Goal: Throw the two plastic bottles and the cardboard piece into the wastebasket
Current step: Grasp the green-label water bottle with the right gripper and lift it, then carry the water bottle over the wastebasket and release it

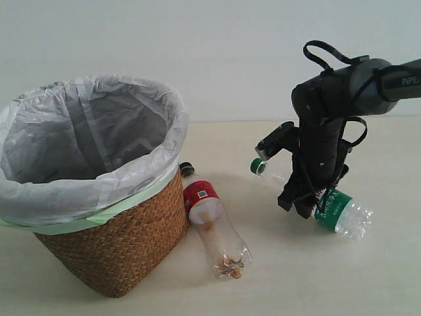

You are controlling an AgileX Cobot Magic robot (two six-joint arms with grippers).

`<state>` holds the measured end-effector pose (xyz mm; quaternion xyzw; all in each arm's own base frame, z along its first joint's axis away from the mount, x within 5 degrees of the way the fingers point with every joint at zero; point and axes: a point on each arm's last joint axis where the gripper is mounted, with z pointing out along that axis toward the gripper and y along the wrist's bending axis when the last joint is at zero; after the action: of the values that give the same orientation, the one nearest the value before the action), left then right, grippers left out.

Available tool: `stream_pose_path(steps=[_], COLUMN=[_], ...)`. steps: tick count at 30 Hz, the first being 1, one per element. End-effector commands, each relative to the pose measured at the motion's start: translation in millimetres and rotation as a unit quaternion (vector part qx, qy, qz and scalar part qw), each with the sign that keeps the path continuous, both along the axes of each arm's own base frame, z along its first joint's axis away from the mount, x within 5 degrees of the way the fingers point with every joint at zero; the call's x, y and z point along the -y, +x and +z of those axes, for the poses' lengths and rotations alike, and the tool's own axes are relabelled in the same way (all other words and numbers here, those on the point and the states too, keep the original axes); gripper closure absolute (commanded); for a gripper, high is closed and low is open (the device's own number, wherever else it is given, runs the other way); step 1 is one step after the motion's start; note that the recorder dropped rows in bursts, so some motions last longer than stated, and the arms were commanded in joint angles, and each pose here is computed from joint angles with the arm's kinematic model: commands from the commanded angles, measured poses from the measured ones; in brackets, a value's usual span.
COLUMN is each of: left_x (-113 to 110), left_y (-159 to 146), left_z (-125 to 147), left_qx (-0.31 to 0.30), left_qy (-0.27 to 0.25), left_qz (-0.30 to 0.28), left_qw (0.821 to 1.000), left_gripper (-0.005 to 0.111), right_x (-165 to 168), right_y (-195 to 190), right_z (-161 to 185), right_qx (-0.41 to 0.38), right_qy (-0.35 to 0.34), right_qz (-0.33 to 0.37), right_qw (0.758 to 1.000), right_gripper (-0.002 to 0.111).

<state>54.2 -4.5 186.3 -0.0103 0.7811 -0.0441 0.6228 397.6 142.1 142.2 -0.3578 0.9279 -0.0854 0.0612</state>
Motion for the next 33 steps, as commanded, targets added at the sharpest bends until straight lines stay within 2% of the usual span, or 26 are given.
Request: stream_pose_path(steps=[1, 4, 6, 9, 10, 16, 20, 27, 33], left_x=[0, 0, 0, 0, 0, 0, 0, 0, 0], left_y=[0, 0, 0, 0, 0, 0, 0, 0, 0], left_z=[-1, -1, -1, -1, -1, -1, -1, -1, -1], left_qx=[0.001, 0.001, 0.001, 0.001, 0.001, 0.001, 0.001, 0.001, 0.001], left_qy=[-0.001, -0.001, -0.001, -0.001, -0.001, -0.001, -0.001, -0.001, -0.001], left_qz=[0.001, 0.001, 0.001, 0.001, 0.001, 0.001, 0.001, 0.001, 0.001], left_qw=[1.0, 1.0, 1.0, 1.0, 1.0, 1.0, 1.0, 1.0, 1.0], left_gripper=[0.103, 0.103, 0.103, 0.103, 0.103, 0.103, 0.103, 0.103, 0.103], right_x=[2, 9, 10, 18, 21, 35, 40, 50, 93], right_y=[-15, -49, -69, -108, -116, -147, -151, -152, -147], right_z=[31, 69, 81, 98, 99, 111, 119, 118, 116], right_qx=[0.006, 0.067, 0.082, 0.16, 0.168, 0.182, 0.198, 0.201, 0.193], right_qy=[0.031, 0.106, 0.16, 0.275, 0.282, 0.287, 0.279, 0.231, 0.19], right_qz=[-0.047, -0.087, -0.11, -0.164, -0.167, -0.166, -0.176, -0.166, -0.219], right_qw=[0.998, 0.988, 0.978, 0.934, 0.93, 0.925, 0.923, 0.937, 0.937], right_gripper=[0.095, 0.105, 0.104, 0.104, 0.104, 0.104, 0.104, 0.104, 0.104])
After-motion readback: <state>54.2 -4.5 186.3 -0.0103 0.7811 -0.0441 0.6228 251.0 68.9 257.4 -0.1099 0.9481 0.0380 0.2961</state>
